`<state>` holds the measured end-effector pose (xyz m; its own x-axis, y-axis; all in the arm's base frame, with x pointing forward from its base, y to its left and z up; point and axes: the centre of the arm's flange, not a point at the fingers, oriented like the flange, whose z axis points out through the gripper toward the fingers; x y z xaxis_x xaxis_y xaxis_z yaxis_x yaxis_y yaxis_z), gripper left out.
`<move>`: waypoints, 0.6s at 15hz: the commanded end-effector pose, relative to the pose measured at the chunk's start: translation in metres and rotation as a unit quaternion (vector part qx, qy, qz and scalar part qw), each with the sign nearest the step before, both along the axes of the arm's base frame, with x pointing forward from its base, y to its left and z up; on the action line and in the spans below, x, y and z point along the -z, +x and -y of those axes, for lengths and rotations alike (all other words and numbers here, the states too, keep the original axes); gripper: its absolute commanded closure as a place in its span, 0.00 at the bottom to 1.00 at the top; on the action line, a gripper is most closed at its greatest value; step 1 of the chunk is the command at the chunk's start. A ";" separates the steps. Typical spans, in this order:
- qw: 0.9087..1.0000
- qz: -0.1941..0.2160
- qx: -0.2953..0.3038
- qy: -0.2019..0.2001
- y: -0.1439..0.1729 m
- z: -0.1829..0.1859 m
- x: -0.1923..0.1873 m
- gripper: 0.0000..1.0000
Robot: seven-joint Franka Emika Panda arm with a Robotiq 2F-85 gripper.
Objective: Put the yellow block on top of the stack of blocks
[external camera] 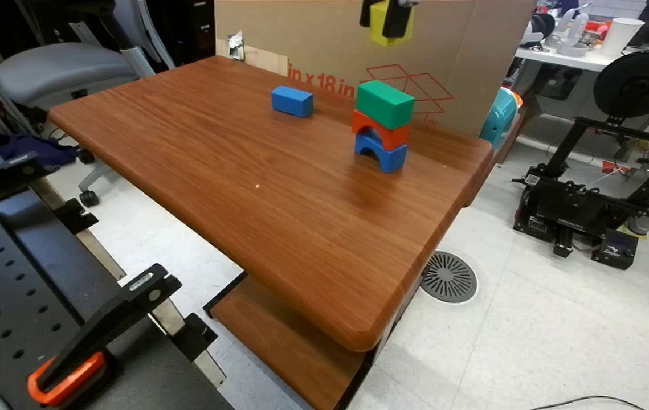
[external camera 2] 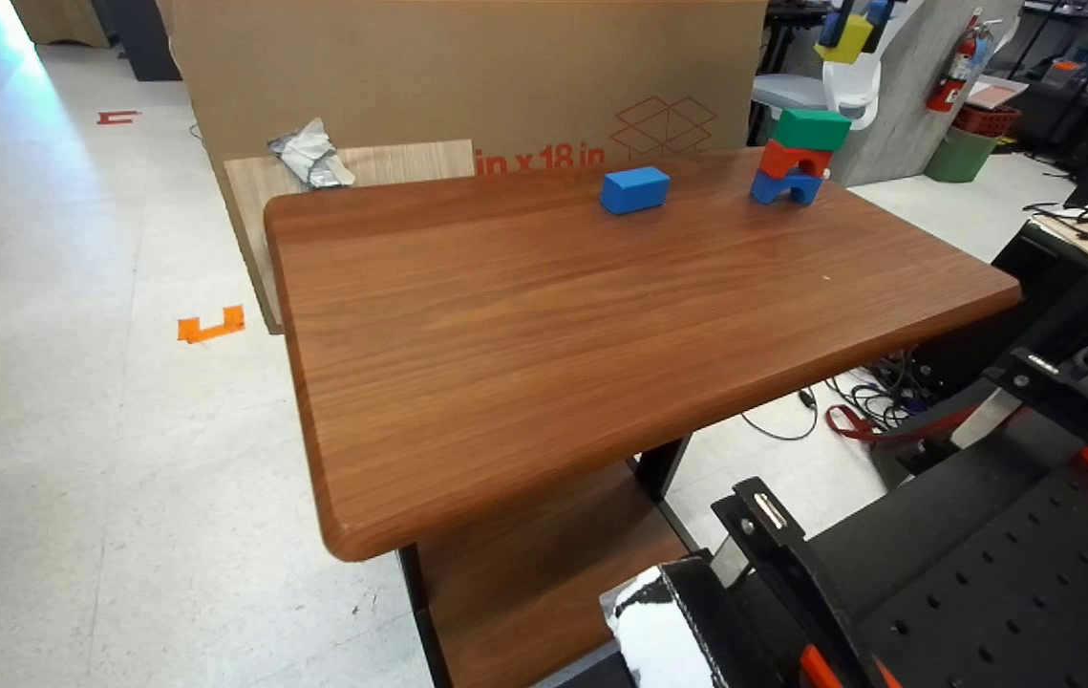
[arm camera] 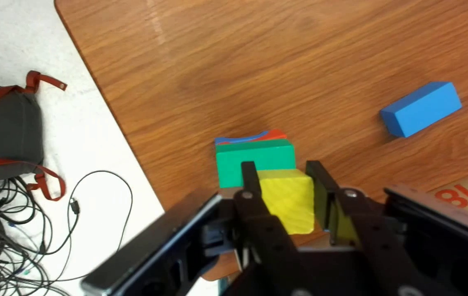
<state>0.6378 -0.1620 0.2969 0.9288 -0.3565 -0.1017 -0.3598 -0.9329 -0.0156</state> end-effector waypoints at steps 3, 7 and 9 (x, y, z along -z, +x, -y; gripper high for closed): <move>1.000 -0.009 0.017 0.001 0.006 0.038 0.002 0.92; 1.000 -0.017 0.017 0.003 0.009 0.036 0.011 0.92; 1.000 -0.023 0.013 0.004 0.010 0.029 0.015 0.92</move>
